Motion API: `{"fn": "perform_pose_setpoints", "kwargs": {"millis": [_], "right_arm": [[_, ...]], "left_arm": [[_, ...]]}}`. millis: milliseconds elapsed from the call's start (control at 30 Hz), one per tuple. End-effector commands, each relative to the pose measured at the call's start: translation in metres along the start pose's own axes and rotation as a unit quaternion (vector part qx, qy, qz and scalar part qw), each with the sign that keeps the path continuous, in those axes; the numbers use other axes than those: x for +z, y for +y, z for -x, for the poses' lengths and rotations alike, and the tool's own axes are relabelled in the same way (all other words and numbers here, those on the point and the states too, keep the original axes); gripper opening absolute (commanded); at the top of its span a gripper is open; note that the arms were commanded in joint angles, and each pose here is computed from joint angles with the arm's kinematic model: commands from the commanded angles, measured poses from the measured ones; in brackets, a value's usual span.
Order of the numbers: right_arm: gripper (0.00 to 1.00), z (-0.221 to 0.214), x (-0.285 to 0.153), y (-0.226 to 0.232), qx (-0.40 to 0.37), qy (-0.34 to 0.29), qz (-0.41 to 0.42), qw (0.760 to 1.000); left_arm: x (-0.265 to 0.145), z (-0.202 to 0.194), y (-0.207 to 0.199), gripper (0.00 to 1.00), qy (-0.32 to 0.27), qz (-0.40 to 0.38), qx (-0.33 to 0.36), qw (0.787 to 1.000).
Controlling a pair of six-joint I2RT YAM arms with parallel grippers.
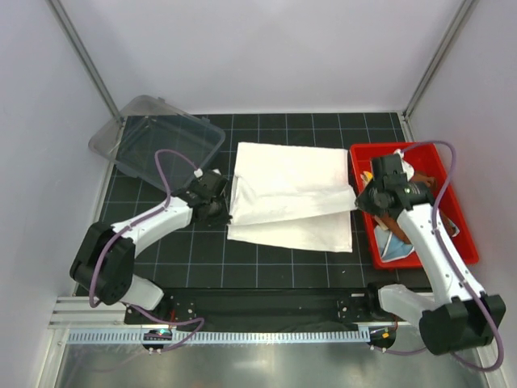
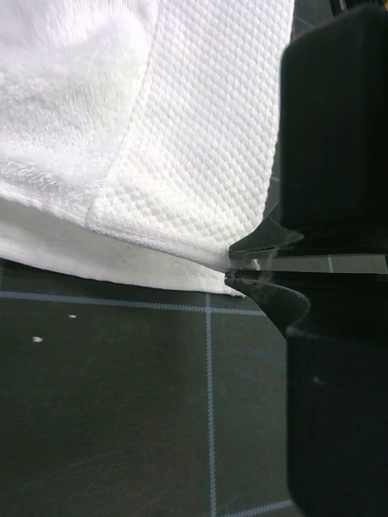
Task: Fold and stack the towels
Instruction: Fold the towel
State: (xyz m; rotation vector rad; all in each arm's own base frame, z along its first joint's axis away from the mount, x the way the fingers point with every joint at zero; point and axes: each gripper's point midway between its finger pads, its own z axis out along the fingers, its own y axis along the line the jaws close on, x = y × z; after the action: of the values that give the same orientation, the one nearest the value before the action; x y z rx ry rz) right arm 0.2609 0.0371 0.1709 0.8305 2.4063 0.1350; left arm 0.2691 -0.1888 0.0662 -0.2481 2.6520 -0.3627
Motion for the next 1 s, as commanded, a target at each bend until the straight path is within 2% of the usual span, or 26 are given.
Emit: {"fn": "perform_pose_setpoints", "kwargs": {"millis": [0,133,300,467,600,733,833,967], "right_arm": [[0.01,-0.054,0.009,-0.049,0.007,0.060,-0.062,0.996],[0.01,-0.099,0.035,-0.081,0.027,0.094,-0.095,0.991],[0.01,-0.099,0.036,-0.092,0.041,0.073,-0.118,0.989],[0.01,-0.125,0.050,-0.090,0.068,0.105,-0.110,0.986],[0.01,-0.150,0.071,-0.099,0.059,0.121,-0.133,0.982],[0.01,-0.142,0.076,-0.084,0.052,0.090,-0.110,0.988],[0.01,-0.140,0.084,-0.071,0.055,0.088,-0.085,0.991],[0.01,-0.136,0.101,-0.057,0.017,0.091,-0.089,0.992]], "left_arm": [[0.019,-0.027,0.012,0.00,0.027,-0.005,0.001,1.000],[0.035,-0.044,0.024,0.00,0.046,0.014,0.008,0.999],[0.039,-0.050,0.040,0.00,0.045,0.044,0.012,0.998],[0.041,-0.049,0.048,0.00,0.042,0.066,0.005,0.997],[0.042,-0.051,0.058,0.00,0.043,0.091,0.001,0.995],[0.037,-0.051,0.065,0.00,0.035,0.105,0.002,0.994],[0.031,-0.047,0.075,0.00,0.017,0.127,0.004,0.992],[0.028,-0.041,0.085,0.00,0.007,0.144,-0.004,0.989]]}}
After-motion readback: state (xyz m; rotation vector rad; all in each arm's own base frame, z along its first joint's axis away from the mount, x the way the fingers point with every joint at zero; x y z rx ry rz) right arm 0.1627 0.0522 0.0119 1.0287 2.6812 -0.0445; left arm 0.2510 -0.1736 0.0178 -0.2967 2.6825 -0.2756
